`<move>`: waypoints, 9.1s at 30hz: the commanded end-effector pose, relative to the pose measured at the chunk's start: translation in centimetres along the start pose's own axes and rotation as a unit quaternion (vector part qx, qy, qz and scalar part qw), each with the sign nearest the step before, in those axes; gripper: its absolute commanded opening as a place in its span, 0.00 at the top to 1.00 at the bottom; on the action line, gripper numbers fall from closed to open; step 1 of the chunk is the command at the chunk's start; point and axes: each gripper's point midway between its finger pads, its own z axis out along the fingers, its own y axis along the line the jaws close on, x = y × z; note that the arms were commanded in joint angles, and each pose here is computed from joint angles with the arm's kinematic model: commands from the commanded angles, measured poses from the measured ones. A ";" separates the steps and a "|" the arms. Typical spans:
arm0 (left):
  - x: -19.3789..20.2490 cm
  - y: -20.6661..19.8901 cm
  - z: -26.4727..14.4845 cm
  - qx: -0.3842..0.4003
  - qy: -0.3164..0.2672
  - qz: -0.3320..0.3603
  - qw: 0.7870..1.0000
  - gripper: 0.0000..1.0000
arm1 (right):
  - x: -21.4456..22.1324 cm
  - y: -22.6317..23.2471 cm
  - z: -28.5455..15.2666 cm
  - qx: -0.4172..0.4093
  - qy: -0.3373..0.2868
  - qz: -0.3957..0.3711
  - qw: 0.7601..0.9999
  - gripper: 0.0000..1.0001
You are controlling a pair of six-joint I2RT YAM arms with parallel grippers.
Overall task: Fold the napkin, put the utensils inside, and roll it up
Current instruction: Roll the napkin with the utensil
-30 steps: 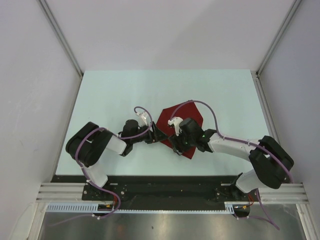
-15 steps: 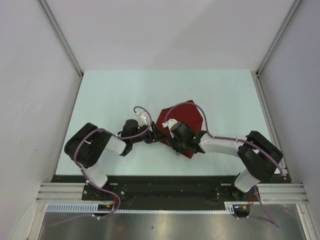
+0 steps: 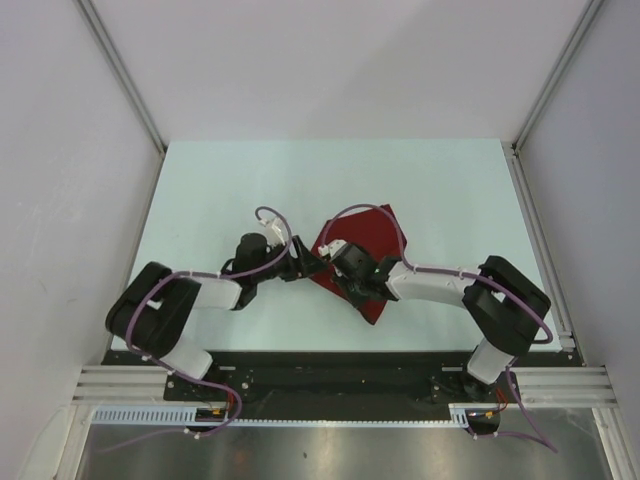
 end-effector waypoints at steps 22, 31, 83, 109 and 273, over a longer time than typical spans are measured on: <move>-0.9 1.2 -5.8 -0.040 -0.023 0.100 0.994 0.13 | -0.3 2.9 -1.5 -0.316 0.087 0.148 0.933 1.00; 1.2 2.3 -4.7 -0.024 0.023 0.089 0.996 0.12 | 0.6 2.3 -0.1 -0.323 0.109 0.167 0.925 1.00; 1.2 4.5 -1.4 -0.070 0.068 0.010 0.995 1.00 | -1.1 2.3 -5.3 -0.100 0.020 0.045 0.994 0.34; 0.2 4.4 -1.0 -0.083 0.069 0.010 0.994 1.00 | 5.8 4.5 -4.5 0.011 0.081 0.008 0.997 0.72; 0.5 6.9 -2.4 -0.117 0.080 0.008 0.990 1.00 | -3.6 3.2 -1.1 -0.378 0.037 0.111 0.918 0.41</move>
